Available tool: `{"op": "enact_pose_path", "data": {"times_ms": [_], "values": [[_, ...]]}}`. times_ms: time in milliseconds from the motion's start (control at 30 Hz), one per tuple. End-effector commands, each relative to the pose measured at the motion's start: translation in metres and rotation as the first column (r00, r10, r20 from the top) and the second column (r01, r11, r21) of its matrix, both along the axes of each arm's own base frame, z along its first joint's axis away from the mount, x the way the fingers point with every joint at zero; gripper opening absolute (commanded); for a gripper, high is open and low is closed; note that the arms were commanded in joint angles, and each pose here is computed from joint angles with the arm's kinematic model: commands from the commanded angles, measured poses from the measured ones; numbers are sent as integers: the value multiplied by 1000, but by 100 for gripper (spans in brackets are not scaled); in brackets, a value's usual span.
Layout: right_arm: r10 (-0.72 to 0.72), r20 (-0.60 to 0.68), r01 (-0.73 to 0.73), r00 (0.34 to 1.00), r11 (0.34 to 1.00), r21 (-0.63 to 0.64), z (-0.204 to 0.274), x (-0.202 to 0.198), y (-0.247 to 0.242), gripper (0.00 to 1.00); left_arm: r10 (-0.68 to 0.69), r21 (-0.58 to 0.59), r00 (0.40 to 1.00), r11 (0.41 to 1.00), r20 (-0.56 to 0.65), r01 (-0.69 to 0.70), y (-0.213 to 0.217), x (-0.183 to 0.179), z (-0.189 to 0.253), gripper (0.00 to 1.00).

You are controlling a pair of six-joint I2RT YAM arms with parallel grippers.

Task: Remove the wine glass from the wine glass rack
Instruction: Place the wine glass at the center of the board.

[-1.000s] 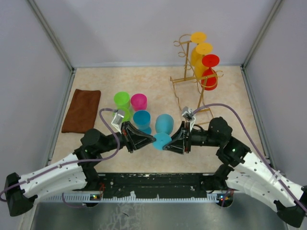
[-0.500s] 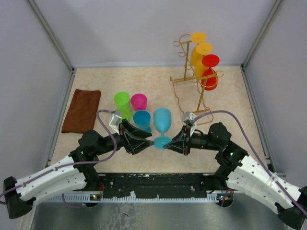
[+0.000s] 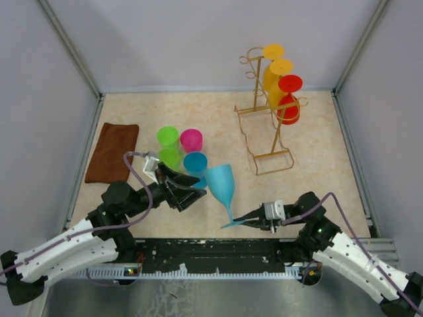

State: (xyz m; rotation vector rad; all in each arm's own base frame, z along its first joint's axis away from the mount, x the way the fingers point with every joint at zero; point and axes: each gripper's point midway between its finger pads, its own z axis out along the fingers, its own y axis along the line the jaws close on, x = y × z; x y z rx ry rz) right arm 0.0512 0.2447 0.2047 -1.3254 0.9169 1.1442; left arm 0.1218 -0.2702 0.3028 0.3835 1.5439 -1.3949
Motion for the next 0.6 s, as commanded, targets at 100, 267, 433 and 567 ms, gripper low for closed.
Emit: {"op": "enact_pose_path", "data": {"times_ms": [100,267,433,567], "values": [[113,183,-124,977,991,51,19,-16,2,0,135,-16,990,991,52,-134,16,18,41,85],[158,190,-170,969,984,49,17,-23,1,0,273,43,961,961,38,-274,29,40,47,99],[169,187,-179,968,983,39,15,-24,1,0,181,147,982,971,60,-188,10,35,49,100],[169,187,-178,968,983,33,15,-24,1,0,106,163,993,980,59,-114,-1,28,51,100]]}}
